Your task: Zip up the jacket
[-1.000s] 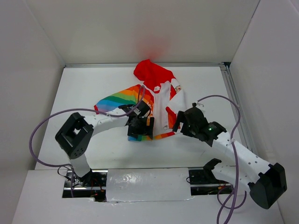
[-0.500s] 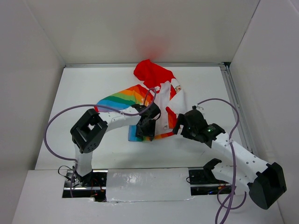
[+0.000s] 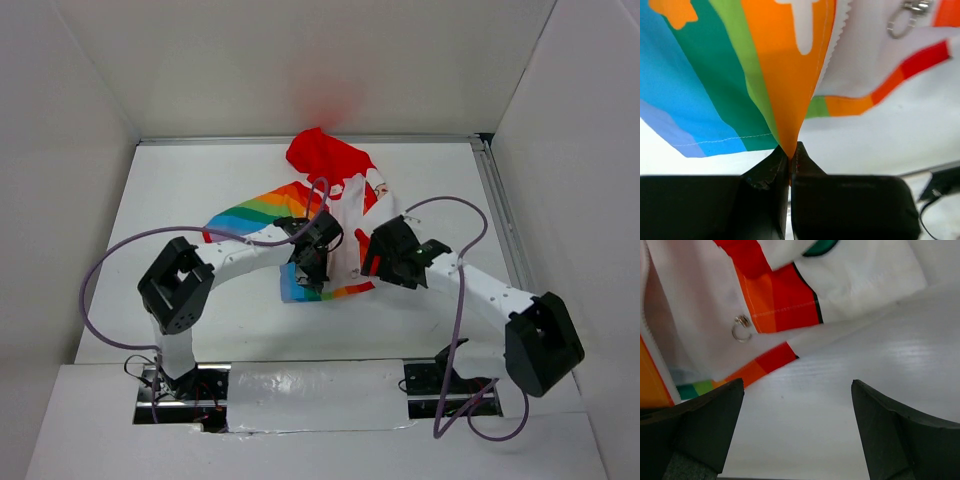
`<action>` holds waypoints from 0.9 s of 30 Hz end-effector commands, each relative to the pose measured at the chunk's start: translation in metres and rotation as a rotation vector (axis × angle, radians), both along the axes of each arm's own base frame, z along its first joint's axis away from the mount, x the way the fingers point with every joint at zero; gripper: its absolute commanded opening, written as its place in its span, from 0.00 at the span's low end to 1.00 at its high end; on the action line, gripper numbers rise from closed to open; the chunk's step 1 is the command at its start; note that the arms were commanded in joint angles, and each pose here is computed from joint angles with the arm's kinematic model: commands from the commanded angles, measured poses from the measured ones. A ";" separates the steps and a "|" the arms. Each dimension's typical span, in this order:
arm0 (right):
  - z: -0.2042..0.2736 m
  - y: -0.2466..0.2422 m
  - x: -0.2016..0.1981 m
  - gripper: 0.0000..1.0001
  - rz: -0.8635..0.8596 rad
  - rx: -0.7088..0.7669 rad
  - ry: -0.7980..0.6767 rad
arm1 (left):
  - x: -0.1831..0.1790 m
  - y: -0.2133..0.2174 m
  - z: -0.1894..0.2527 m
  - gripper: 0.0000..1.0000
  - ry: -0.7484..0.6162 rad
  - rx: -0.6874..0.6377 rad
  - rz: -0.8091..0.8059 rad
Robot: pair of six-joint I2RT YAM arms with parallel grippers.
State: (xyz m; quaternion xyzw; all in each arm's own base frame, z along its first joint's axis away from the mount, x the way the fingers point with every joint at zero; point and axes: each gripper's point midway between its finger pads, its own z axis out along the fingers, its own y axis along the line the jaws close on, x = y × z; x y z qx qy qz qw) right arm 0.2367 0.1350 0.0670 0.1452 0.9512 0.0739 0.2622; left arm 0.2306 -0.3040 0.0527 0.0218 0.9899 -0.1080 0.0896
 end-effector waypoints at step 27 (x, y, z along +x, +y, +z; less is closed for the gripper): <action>-0.041 0.030 0.087 0.66 -0.047 -0.043 0.007 | -0.011 -0.012 0.020 0.12 -0.023 -0.225 -0.053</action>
